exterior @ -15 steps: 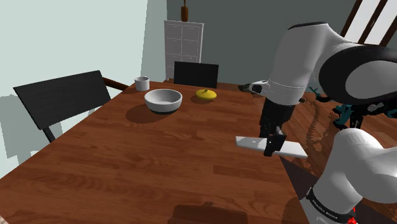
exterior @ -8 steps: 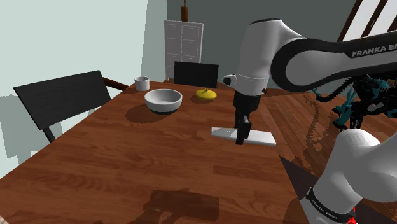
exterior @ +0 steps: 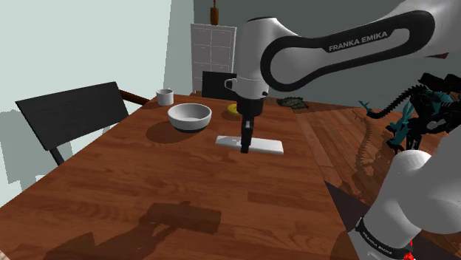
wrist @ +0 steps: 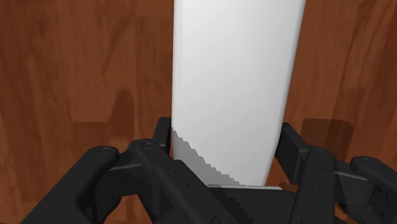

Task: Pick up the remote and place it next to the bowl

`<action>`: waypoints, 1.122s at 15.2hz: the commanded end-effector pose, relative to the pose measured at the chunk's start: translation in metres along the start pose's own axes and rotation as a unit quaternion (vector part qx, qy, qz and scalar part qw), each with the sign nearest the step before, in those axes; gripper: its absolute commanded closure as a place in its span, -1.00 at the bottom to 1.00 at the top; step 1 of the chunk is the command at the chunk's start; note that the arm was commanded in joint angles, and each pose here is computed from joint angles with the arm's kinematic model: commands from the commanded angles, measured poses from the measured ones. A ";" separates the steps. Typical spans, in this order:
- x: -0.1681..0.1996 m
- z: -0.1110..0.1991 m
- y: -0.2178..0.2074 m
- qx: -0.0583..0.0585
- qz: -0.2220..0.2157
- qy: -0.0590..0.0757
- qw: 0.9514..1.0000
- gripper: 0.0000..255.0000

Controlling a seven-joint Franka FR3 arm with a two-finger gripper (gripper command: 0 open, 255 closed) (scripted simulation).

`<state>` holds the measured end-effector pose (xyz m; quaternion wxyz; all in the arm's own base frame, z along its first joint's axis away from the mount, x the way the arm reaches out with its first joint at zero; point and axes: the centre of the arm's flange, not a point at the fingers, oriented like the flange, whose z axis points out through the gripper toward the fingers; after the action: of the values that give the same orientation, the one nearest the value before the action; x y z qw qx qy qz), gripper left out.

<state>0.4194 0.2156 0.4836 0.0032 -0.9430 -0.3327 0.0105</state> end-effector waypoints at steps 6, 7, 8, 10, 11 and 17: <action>0.085 0.000 0.036 0.000 0.000 0.000 1.000 1.00; 0.097 -0.001 0.042 0.000 0.000 0.000 1.000 1.00; 0.110 -0.001 0.047 0.000 0.000 0.000 1.000 1.00; 0.134 -0.002 0.057 0.000 0.000 0.000 1.000 1.00; 0.146 -0.002 0.063 0.000 0.000 0.000 1.000 1.00; 0.208 0.002 0.090 0.000 0.000 0.000 1.000 1.00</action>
<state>0.6317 0.2736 0.4802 0.0035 -0.9429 -0.3329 0.0107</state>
